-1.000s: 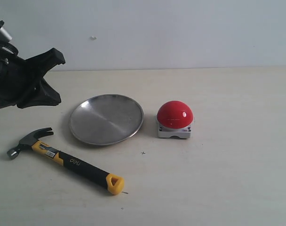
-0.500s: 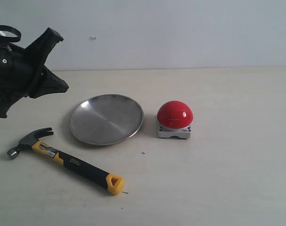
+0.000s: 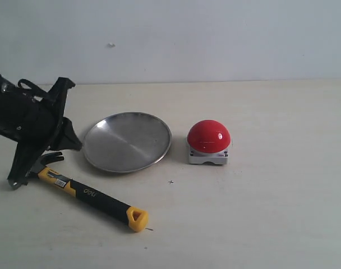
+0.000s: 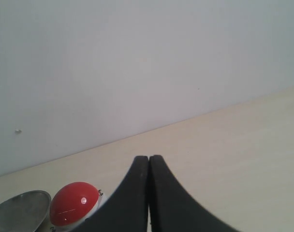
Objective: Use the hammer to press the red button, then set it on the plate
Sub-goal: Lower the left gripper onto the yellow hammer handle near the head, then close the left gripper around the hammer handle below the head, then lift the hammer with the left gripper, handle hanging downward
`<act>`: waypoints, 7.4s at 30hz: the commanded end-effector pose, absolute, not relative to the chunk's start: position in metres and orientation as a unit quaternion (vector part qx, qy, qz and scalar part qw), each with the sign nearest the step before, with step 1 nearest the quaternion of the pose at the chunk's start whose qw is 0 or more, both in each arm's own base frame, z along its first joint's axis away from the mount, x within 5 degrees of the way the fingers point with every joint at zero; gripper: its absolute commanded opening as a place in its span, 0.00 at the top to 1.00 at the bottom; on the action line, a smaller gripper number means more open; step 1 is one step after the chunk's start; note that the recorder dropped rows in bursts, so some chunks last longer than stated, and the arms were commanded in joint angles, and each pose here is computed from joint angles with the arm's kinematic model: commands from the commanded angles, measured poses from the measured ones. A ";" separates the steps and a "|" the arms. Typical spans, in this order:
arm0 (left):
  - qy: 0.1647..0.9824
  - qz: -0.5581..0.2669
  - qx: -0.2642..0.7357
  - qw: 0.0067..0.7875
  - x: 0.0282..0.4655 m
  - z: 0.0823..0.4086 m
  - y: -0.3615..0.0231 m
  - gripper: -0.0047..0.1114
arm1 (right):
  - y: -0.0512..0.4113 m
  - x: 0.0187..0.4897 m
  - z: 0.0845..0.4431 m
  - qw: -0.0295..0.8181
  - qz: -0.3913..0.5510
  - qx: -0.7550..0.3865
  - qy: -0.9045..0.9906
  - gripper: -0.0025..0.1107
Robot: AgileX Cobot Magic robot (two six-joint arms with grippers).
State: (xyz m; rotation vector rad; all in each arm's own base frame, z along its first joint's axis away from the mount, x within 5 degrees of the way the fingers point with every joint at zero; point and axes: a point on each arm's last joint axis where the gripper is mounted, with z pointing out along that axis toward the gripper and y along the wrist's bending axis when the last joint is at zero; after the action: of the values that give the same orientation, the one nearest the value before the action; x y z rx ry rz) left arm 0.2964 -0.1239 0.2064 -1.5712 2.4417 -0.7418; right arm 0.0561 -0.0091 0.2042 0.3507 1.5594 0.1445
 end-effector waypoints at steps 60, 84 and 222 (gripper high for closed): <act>0.824 -0.014 -0.563 0.066 0.342 0.136 -0.111 0.49 | -0.009 0.056 0.204 0.700 0.064 0.154 0.695 0.98; 0.821 -0.014 -0.566 0.071 0.351 0.123 -0.099 0.49 | -0.009 0.056 0.204 0.700 0.064 0.154 0.695 0.98; 0.989 -0.080 -0.119 0.043 0.363 0.185 -0.048 0.96 | -0.009 0.056 0.204 0.700 0.064 0.154 0.695 0.98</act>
State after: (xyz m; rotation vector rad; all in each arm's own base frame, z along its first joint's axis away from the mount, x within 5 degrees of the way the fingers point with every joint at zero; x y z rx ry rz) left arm 0.3622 -0.0547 0.1805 -0.3840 3.0170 -0.2001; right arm 0.0561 -0.0091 0.2042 0.3507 1.5594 0.1445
